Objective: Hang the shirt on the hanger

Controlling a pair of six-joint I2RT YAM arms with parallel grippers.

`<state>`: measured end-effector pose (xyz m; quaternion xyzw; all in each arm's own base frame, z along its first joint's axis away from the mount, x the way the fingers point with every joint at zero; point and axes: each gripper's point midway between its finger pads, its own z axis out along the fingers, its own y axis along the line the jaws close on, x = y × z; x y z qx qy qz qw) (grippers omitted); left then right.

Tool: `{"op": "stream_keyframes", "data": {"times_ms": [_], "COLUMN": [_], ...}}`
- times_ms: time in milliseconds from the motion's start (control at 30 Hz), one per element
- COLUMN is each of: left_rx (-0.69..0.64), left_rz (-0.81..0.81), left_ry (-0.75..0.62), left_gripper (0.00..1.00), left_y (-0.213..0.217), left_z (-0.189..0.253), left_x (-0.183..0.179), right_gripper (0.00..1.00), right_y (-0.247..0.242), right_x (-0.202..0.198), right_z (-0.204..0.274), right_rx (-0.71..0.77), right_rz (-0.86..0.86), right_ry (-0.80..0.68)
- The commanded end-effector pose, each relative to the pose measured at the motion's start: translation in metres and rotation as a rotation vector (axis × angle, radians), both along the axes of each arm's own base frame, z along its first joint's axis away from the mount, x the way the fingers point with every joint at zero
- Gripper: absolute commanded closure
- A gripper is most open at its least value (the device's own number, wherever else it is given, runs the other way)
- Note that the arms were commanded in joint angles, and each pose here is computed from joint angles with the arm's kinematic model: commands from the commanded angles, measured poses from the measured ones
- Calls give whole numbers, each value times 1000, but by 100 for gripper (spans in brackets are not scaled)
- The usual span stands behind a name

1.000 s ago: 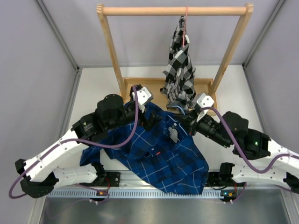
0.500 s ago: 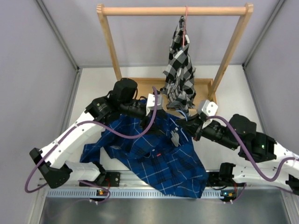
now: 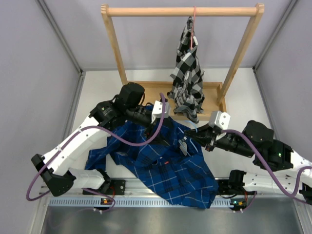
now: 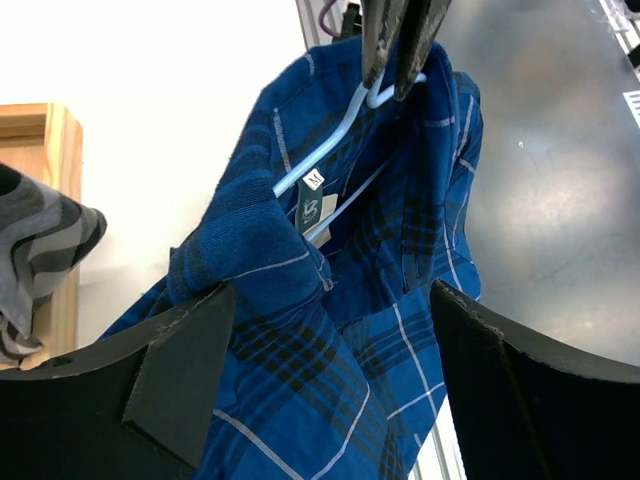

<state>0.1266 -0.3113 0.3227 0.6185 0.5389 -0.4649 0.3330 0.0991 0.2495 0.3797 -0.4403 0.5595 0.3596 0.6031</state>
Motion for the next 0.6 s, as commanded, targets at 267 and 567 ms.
{"op": "stream_keyframes", "data": {"times_ms": [267, 567], "left_rx": [-136, -235], "left_rz": [182, -66], "left_ry": [-230, -175], "left_gripper": [16, 11], "left_y": [14, -8], "left_z": [59, 55], "left_x": [21, -4], "right_gripper": [100, 100], "right_y": [-3, -4], "right_x": [-16, -36], "right_z": [11, 28], "right_rx": [39, 53], "right_rz": [73, 177], "right_ry": [0, 7]}}
